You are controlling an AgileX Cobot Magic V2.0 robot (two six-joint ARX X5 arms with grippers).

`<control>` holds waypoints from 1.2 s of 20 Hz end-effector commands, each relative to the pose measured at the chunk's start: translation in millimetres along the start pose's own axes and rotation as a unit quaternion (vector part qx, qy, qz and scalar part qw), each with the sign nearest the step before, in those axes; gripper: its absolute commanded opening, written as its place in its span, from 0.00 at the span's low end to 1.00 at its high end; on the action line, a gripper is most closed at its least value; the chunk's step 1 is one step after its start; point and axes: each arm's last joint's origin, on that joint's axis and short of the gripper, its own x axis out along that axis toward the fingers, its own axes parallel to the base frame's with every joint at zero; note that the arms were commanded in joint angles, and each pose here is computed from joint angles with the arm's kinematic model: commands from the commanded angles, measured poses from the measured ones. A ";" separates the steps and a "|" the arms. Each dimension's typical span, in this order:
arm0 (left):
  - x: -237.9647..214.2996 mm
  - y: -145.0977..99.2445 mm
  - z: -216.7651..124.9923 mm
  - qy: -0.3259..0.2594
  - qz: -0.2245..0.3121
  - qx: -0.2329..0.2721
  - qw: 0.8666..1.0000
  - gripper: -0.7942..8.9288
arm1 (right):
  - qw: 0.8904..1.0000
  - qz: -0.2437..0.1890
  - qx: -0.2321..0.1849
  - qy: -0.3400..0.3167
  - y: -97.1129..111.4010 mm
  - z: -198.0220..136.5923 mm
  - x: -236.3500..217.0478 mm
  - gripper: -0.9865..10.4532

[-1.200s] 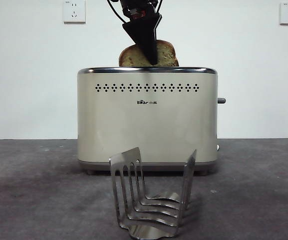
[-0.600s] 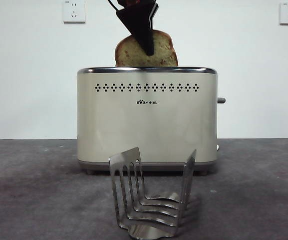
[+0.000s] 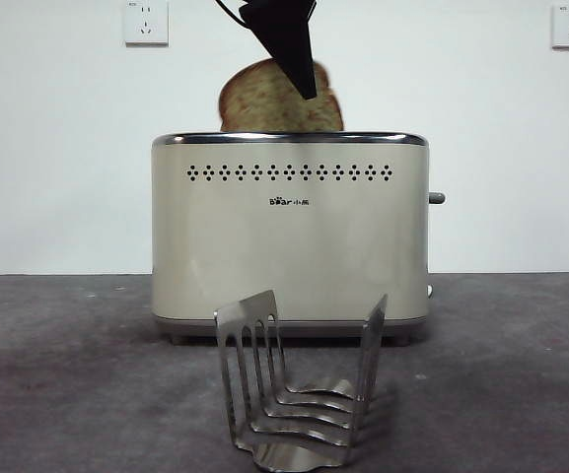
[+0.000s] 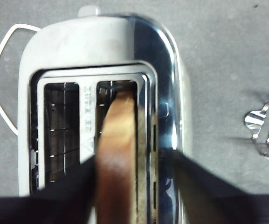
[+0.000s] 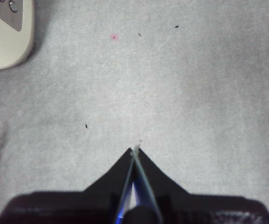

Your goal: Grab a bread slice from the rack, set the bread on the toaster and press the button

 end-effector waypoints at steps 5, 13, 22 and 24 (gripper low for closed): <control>-40.2 -4.3 -0.7 -0.042 0.040 -0.012 0.998 0.51 | 1.000 0.000 -0.004 -0.006 0.3 1.4 -1.3 0.09; -143.6 -26.4 -16.8 -0.151 0.117 -0.143 0.971 0.20 | 0.991 0.104 -0.016 -0.089 8.3 21.6 -1.4 0.09; -233.3 -75.4 -57.5 -0.222 0.122 -0.300 0.920 0.08 | 0.924 0.357 0.084 -0.110 23.4 92.1 52.0 0.08; -241.4 -80.2 -61.5 -0.235 0.121 -0.323 0.909 0.08 | 0.909 0.390 0.108 -0.101 24.2 106.5 73.5 0.08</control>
